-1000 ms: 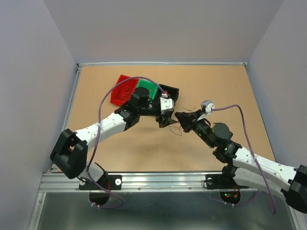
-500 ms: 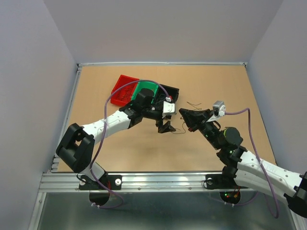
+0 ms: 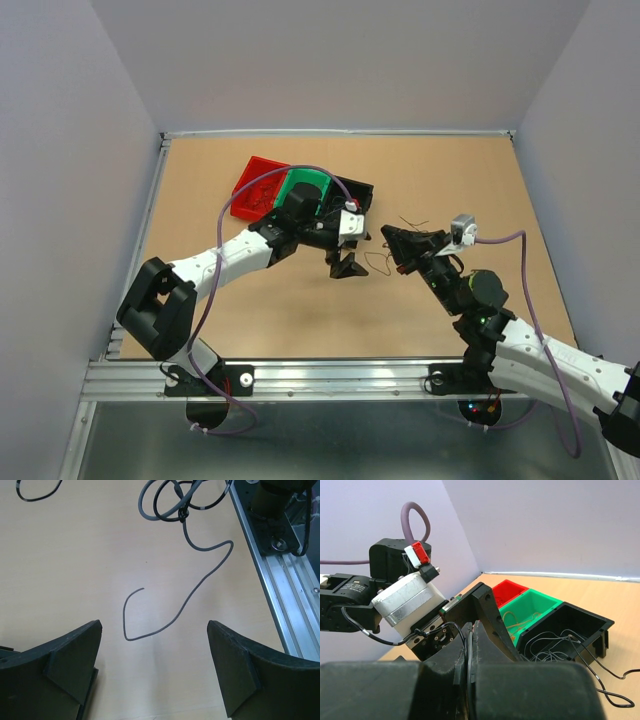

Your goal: Untangle the cables

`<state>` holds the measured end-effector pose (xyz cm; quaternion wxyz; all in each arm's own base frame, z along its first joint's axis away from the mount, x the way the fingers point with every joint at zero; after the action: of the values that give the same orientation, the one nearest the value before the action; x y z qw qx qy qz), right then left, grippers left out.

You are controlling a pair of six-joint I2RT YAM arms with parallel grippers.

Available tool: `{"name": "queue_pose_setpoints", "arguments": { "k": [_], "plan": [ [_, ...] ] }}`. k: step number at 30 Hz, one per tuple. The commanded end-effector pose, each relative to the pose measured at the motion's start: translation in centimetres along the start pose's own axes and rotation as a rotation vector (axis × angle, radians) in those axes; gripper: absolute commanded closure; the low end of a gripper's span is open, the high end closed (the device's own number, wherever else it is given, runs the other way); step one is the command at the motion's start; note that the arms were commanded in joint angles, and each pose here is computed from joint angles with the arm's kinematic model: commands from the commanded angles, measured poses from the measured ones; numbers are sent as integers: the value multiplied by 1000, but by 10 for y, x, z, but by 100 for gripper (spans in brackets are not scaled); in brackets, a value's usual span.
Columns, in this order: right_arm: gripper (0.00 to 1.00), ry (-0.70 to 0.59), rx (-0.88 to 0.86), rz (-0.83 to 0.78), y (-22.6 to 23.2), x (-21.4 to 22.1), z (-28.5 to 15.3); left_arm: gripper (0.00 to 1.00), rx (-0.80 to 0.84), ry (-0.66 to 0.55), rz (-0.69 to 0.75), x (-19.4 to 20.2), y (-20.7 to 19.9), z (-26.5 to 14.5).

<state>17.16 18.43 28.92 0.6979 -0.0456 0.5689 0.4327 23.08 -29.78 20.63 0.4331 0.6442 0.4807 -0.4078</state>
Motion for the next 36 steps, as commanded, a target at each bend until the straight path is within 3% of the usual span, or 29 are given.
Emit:
{"name": "queue_pose_setpoints", "arguments": {
  "k": [1, 7, 11, 13, 14, 17, 18, 24, 27, 30, 36],
  "plan": [
    [99, -54, -15, 18, 3, -8, 1, 1, -24, -61, 51, -22, 1, 0],
    [99, -61, -26, 28, 5, -9, 2, 1, -80, -47, 39, -19, 2, 9],
    [99, -72, -18, 31, 5, -11, 1, 12, -75, -12, 27, -13, 0, 22],
    [99, -79, -1, 34, 2, -12, 0, 27, -47, 12, 25, -8, -4, 29],
    [99, -80, 0, 36, 2, -12, 0, 45, -39, 18, 46, -10, -2, 31],
    [100, -100, 27, 41, 0, -15, -2, 76, -7, 52, 41, -4, -6, 36],
    [99, -106, 36, 45, -1, -16, -2, 100, -1, 62, 44, -1, -7, 37],
    [94, -233, 227, 77, -23, -33, -16, 100, -94, 71, 37, -6, 9, 25],
    [91, -363, 427, 120, -44, -52, -35, 100, -199, 37, -12, -7, 36, 5],
    [99, -505, 646, 191, -68, -63, -65, 100, -296, -1, -147, -2, 65, -18],
    [95, -657, 725, 294, -77, -83, -97, 100, -527, -44, -217, 4, 100, -59]
  ]
}}
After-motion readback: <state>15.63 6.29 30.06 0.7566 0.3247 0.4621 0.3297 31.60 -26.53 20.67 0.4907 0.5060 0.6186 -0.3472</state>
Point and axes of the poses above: each gripper's point midway between its finger pads, its own z axis out along the fingers, its own y axis along the line the jaws close on, x = y × z, the point moved 7 cm from there along -z, back along the fingers, and after that the axes turned 6 degrees about z, right-handed, at the moved point
